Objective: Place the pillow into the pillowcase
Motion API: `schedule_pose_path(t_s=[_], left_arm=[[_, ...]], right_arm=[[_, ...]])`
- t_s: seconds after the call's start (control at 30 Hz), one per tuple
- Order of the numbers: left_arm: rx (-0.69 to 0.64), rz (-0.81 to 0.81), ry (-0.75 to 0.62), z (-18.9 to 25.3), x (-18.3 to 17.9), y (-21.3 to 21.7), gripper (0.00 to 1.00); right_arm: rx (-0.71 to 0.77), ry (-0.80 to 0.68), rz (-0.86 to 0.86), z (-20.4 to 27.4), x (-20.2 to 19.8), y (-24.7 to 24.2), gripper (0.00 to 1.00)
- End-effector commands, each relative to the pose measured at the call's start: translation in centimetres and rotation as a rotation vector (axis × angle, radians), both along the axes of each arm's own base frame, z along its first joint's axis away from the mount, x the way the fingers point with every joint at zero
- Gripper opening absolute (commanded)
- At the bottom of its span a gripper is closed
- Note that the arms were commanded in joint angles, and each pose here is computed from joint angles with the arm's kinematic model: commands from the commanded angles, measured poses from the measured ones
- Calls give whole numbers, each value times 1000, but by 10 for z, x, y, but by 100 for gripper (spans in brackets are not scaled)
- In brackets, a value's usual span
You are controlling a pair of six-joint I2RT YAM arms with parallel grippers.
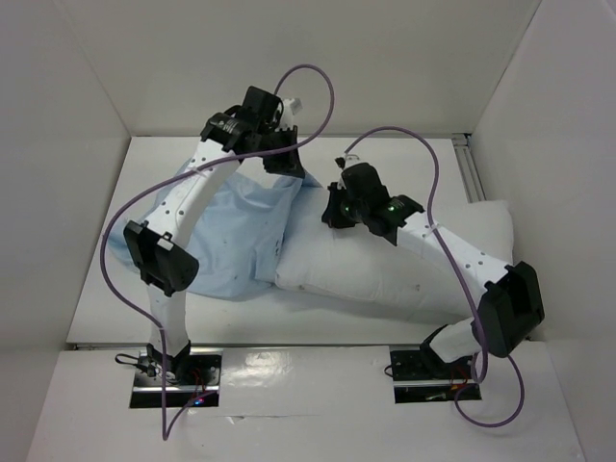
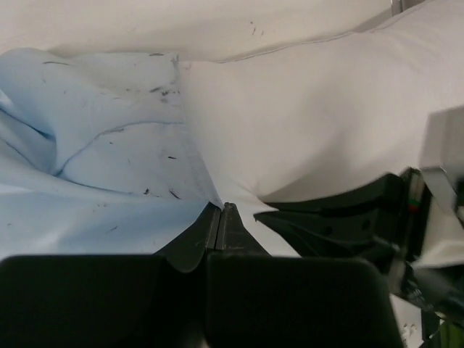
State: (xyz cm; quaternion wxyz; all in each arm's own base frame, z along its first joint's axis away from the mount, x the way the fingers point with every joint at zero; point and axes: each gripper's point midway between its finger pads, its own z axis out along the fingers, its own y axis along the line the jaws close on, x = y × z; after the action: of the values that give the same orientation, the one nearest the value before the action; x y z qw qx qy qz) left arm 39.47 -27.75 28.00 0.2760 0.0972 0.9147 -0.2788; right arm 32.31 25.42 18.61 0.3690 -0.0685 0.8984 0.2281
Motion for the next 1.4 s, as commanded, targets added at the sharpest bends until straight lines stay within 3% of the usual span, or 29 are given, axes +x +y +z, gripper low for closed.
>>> schedule_pose_path(t_s=[0.0, 0.27, 0.47, 0.6, 0.73, 1.0, 1.07, 1.1, 1.13, 1.17, 1.2, 1.23, 1.37], left_arm=[[-27, -25, 69, -17, 2, -14, 0], [-62, -67, 71, -5, -3, -21, 0], [-89, -116, 76, 11, -25, -17, 0], [-90, -122, 89, 10, -30, -17, 0], [-98, -123, 72, -3, -10, -27, 0], [-117, -98, 127, -48, 28, -41, 2], [-82, -80, 127, -55, 27, -34, 23], [-67, -86, 113, -55, 26, -31, 40], [-68, -86, 94, -47, 26, -25, 66], [-23, -74, 86, -51, 25, -17, 76], [6, -66, 80, -51, 23, -11, 93], [36, -53, 73, -51, 24, -5, 100], [154, 81, -2, -24, 18, 43, 100]], right_arm=[[17, -48, 21, 22, -16, -2, 0], [101, -199, 85, 93, -40, 11, 0], [-16, -320, 30, 111, -2, 7, 0], [-105, -313, 17, 79, 38, 10, 0], [-81, -300, 28, 61, 61, 18, 0], [-30, -266, -6, 32, 63, 20, 0], [-38, -255, -5, 29, 60, 18, 0], [-54, -235, -17, 21, 60, 10, 0], [-46, -230, -3, 21, 59, 12, 0], [-44, -218, 1, 17, 59, 10, 0], [-44, -207, 0, 13, 59, 6, 0], [-41, -204, 8, 14, 56, 6, 0], [-37, -186, -8, 9, 54, -3, 0]])
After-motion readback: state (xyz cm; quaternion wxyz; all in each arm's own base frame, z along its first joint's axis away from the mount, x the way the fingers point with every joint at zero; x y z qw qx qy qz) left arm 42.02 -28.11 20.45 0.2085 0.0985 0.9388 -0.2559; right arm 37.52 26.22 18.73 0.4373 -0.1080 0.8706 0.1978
